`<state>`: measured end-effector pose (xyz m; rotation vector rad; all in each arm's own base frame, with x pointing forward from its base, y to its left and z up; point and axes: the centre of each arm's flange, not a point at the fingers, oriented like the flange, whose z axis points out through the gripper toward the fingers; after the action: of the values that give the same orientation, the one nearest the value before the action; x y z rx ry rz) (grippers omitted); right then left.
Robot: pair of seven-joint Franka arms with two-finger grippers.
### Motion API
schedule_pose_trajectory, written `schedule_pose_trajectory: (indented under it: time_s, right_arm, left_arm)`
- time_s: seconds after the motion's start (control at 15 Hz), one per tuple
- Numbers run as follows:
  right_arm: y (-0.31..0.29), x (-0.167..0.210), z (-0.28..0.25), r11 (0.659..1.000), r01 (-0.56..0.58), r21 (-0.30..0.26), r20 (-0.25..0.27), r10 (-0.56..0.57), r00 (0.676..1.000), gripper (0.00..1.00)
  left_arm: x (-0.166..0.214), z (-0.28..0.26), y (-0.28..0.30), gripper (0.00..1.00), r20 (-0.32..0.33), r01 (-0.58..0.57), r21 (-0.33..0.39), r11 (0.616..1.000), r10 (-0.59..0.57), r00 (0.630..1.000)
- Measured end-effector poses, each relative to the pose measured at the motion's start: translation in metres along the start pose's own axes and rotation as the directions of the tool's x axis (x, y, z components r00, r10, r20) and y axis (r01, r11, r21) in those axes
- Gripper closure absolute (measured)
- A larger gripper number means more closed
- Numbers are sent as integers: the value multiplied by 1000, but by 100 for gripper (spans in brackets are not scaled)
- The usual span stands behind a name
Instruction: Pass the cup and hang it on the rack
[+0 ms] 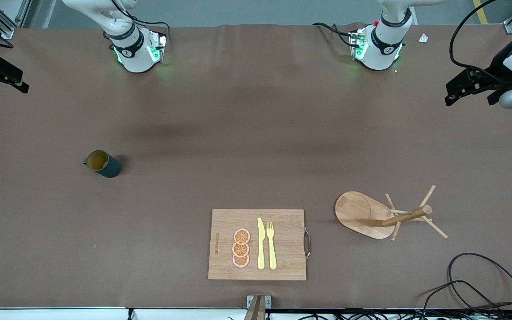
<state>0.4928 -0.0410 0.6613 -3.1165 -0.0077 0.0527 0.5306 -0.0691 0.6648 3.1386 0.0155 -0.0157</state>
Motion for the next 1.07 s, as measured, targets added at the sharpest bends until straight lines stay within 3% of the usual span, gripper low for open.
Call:
schedule_pose_trajectory:
  time_s: [0.8,1.07]
  right_arm:
    - [4,1,1,1000,-8,-1,1,8,1000,0]
    - [18,32,40,999,-33,-2,36,33,999,0]
  left_arm:
    - [-1,2,-1,0,17,2,-2,1000,-2,1000]
    - [5,7,2,0,7,-4,-6,1000,4,1000]
